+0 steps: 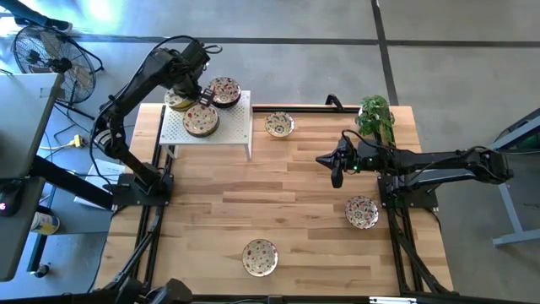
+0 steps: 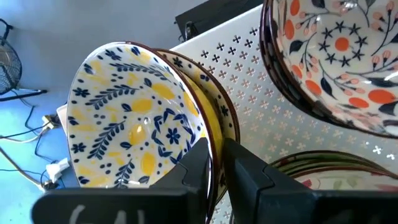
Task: Pick & Place Mini bowls
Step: Stack the yellow patterned bowl on the stacked yellow patterned bowls on the shelf, then stack the blue patterned bowl on the stacked blue patterned bowls on the shelf
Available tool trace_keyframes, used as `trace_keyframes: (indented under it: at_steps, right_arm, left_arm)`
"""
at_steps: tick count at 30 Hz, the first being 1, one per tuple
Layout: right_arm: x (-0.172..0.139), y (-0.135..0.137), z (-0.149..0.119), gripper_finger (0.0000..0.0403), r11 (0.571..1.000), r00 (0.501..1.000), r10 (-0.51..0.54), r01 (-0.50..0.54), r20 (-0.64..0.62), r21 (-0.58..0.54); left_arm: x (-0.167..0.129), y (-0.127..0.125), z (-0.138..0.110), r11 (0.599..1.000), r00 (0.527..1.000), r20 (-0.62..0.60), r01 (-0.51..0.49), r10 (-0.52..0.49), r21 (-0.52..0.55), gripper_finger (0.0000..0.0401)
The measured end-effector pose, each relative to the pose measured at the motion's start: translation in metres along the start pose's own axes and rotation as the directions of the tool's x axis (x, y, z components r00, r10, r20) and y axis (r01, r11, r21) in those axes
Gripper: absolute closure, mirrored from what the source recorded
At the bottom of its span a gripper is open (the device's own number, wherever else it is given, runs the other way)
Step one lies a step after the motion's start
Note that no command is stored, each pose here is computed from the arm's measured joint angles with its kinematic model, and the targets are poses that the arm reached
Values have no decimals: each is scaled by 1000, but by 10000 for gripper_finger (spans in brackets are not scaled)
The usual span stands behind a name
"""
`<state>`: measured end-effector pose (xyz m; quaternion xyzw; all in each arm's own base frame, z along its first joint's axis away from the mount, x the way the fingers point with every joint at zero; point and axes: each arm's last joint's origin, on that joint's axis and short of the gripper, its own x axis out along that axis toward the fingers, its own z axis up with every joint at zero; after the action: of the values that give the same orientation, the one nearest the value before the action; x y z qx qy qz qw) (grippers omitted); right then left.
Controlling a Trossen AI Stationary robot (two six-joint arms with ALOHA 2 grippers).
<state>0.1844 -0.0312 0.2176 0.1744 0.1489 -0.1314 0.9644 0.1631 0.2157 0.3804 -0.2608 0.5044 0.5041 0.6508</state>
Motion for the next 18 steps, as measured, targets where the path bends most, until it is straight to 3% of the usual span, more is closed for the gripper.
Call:
trace_keyframes:
  at_steps: [7,18]
  right_arm:
    - [0,0,0,402,1000,1000,0,0,0,0]
    - [0,0,0,401,1000,1000,0,0,1,0]
  left_arm:
    - [-2,0,-2,999,999,-21,29,-28,22,352]
    - [-21,4,2,999,998,43,43,-43,13,255]
